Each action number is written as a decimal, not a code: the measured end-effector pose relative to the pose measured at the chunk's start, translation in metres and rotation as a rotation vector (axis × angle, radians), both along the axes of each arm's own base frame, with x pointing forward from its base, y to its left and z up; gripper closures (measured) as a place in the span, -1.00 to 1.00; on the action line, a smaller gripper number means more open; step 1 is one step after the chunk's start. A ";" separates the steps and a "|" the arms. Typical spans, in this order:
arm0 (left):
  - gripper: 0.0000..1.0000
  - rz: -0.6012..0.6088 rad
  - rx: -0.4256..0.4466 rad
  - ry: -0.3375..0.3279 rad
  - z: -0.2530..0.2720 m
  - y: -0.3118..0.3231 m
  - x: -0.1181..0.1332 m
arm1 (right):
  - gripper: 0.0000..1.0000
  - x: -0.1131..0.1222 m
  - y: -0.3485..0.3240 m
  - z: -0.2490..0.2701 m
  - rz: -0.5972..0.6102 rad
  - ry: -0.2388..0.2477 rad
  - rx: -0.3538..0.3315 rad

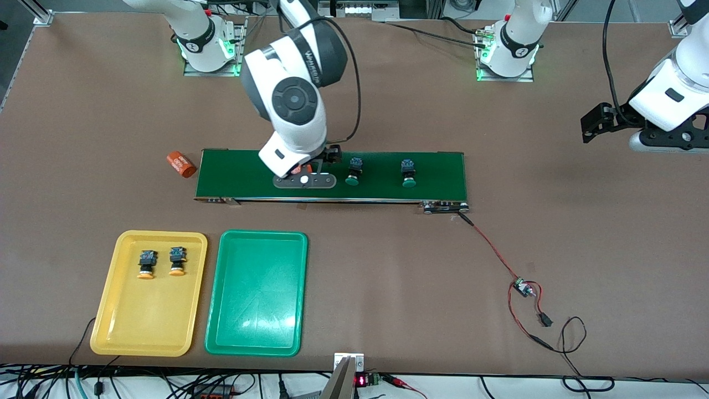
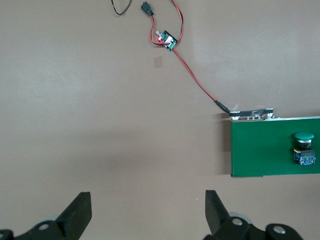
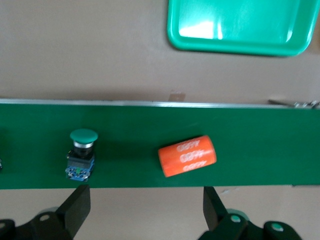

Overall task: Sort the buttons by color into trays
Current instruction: 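Lower the right gripper and grasp a green button on the belt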

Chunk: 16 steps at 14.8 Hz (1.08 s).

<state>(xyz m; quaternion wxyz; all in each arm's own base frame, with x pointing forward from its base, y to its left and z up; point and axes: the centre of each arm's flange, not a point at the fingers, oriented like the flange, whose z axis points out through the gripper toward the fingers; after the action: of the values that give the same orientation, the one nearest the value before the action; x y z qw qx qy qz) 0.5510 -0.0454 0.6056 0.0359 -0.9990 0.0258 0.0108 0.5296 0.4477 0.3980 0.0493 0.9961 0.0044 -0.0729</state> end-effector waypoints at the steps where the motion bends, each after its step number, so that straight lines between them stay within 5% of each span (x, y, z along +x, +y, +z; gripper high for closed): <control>1: -1.00 -0.001 -0.001 -0.001 0.000 -0.001 0.001 | -1.00 -0.008 0.009 -0.007 -0.003 0.002 -0.009; 16: -1.00 0.019 -0.014 -0.002 0.000 0.006 0.002 | -0.99 -0.044 0.050 -0.145 -0.100 -0.077 0.031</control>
<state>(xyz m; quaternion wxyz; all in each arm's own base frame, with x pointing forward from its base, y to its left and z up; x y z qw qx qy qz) 0.5527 -0.0394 0.6060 0.0286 -0.9994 0.0164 0.0100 0.4857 0.4977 0.2535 0.0300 0.9978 -0.0463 -0.0369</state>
